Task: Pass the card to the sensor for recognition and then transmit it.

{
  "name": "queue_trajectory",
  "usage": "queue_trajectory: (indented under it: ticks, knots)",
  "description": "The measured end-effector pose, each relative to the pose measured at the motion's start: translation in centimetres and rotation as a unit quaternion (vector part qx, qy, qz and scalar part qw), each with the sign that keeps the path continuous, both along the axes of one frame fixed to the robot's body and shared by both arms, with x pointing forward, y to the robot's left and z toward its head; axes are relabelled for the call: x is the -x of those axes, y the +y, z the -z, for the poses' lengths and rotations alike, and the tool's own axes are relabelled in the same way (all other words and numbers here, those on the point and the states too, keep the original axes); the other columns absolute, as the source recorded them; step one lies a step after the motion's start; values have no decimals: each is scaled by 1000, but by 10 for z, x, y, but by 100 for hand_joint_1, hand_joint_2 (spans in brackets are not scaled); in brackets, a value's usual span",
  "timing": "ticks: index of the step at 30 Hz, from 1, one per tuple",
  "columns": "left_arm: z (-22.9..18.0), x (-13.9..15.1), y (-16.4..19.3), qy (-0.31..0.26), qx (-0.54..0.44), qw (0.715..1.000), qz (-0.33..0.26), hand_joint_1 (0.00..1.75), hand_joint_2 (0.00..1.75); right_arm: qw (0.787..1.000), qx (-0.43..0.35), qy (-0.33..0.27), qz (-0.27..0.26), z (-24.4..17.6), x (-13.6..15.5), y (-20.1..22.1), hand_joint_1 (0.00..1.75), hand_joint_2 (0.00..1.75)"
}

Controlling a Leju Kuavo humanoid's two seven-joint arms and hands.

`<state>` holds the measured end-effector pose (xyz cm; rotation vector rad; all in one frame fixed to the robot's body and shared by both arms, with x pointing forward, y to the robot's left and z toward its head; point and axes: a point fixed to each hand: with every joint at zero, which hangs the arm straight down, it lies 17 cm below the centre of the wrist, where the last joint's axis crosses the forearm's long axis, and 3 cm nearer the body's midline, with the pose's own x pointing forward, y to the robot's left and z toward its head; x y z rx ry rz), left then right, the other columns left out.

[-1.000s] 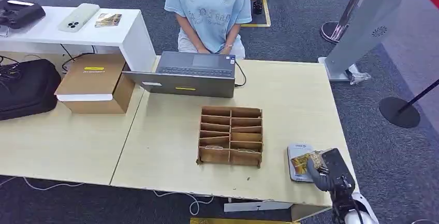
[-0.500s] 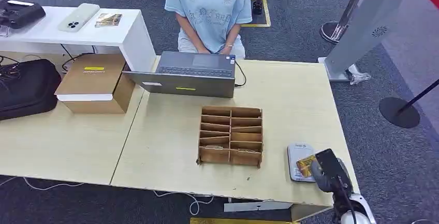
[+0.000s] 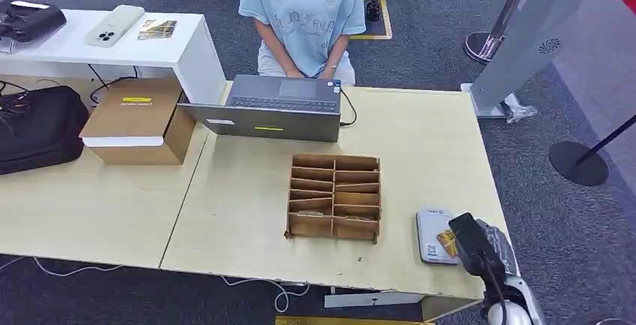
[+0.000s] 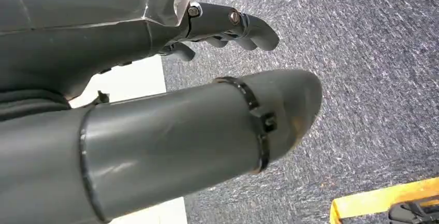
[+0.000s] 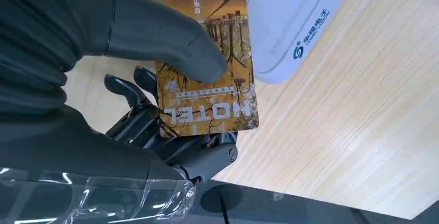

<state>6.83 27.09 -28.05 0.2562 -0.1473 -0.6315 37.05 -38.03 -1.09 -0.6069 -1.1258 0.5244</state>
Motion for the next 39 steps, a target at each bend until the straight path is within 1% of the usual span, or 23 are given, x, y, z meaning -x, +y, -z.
queue_trajectory:
  ticks: [6, 10, 12, 15, 17, 20, 22, 25, 27, 29, 31, 36, 39]
  knots:
    - [0, 0, 0, 0, -1, 1000, -1, 0, 0, 999, -31, -16, -13, -5, -3, 8, 175, 175]
    - [0, 0, 1, -1, -1, 1000, -1, 0, 0, 996, -67, -52, -20, -19, -9, 14, 175, 175]
    - [0, 0, 1, -1, -1, 1000, -1, 0, 0, 993, -78, -86, -21, -36, -16, 15, 175, 175]
    - [0, 0, 1, -1, -1, 1000, 0, 0, 0, 987, -73, -145, -16, -72, -29, 11, 175, 175]
    - [0, -1, 1, -2, 0, 1000, 2, 0, 0, 982, -44, -186, -10, -98, -38, 6, 175, 175]
    - [0, -3, 0, -6, 1, 1000, 9, 0, 0, 969, 24, -247, -2, -143, -52, 0, 175, 175]
    - [0, -4, 0, -6, 1, 1000, 11, 0, 0, 955, 82, -285, -9, -174, -61, 3, 175, 175]
    - [-1, -7, -1, -11, 3, 1000, 16, 0, 0, 938, 130, -321, -30, -207, -76, 18, 175, 175]
    - [-1, -8, -3, -14, 5, 1000, 20, 0, 0, 921, 167, -349, -40, -228, -83, 27, 175, 175]
    - [-1, -9, -3, -16, 6, 1000, 25, 0, 0, 892, 228, -387, -44, -256, -91, 39, 175, 175]
    - [-1, -11, -4, -18, 6, 999, 28, 0, 0, 863, 277, -419, -63, -279, -101, 61, 175, 175]
    - [-2, -15, -5, -24, 9, 999, 33, 0, 0, 823, 311, -457, -133, -322, -146, 125, 175, 175]
    - [-2, -16, -7, -25, 13, 999, 37, 0, 0, 807, 329, -460, -170, -344, -176, 162, 175, 175]
